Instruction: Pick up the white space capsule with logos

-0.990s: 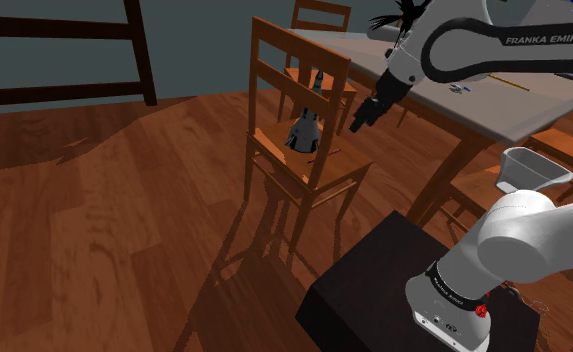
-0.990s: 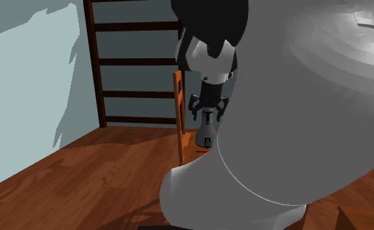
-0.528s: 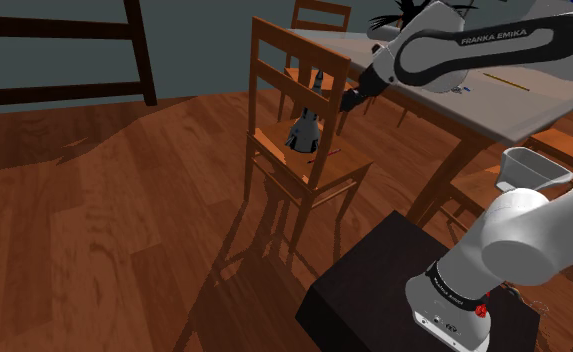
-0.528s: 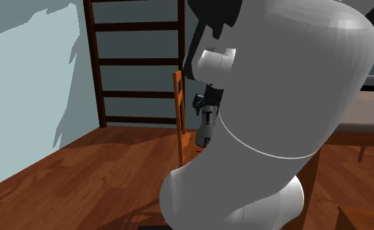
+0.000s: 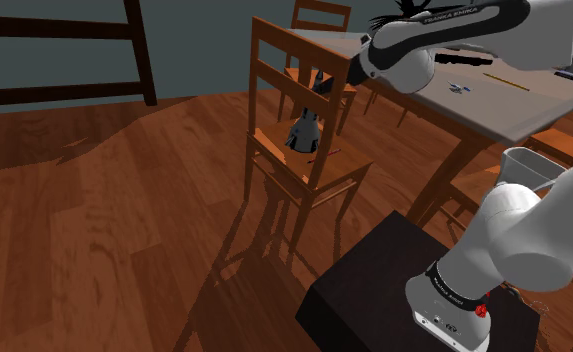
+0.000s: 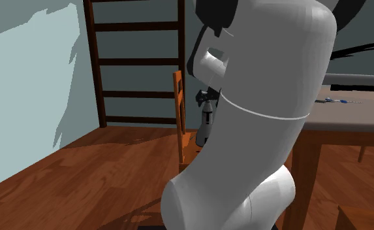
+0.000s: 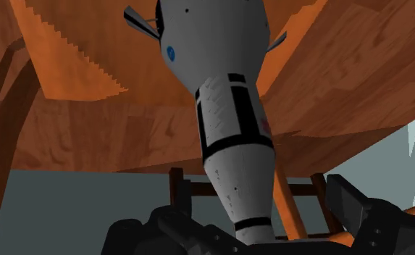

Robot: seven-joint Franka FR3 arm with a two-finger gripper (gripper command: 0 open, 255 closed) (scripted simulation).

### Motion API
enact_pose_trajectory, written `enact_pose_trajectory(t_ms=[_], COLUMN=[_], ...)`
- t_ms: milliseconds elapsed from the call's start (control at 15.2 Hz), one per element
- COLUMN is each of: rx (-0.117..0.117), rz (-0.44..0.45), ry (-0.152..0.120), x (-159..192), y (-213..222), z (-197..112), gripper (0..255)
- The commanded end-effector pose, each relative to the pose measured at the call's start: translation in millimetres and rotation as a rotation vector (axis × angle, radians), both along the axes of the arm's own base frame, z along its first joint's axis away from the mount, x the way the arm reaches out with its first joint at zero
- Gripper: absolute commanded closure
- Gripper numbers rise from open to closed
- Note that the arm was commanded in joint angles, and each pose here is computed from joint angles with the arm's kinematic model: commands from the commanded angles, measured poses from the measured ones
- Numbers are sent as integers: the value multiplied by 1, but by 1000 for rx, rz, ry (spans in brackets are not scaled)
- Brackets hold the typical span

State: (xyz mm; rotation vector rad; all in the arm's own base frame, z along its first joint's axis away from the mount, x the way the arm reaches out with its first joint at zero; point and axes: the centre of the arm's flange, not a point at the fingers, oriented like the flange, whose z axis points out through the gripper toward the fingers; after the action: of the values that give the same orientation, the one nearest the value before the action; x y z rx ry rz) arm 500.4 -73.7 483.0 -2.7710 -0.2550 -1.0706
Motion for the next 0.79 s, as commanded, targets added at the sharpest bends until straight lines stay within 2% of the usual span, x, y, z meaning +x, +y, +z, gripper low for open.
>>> enact_pose_trajectory(t_ms=[0,528,594,726], rx=[1,1,1,1], rz=[5,5,5,5], ry=[-27,-27,-27,-27], x=[8,8,8,8], y=[-3,-3,-3,-3], z=[-6,-41,-41,-41], gripper=[0,0,255,255])
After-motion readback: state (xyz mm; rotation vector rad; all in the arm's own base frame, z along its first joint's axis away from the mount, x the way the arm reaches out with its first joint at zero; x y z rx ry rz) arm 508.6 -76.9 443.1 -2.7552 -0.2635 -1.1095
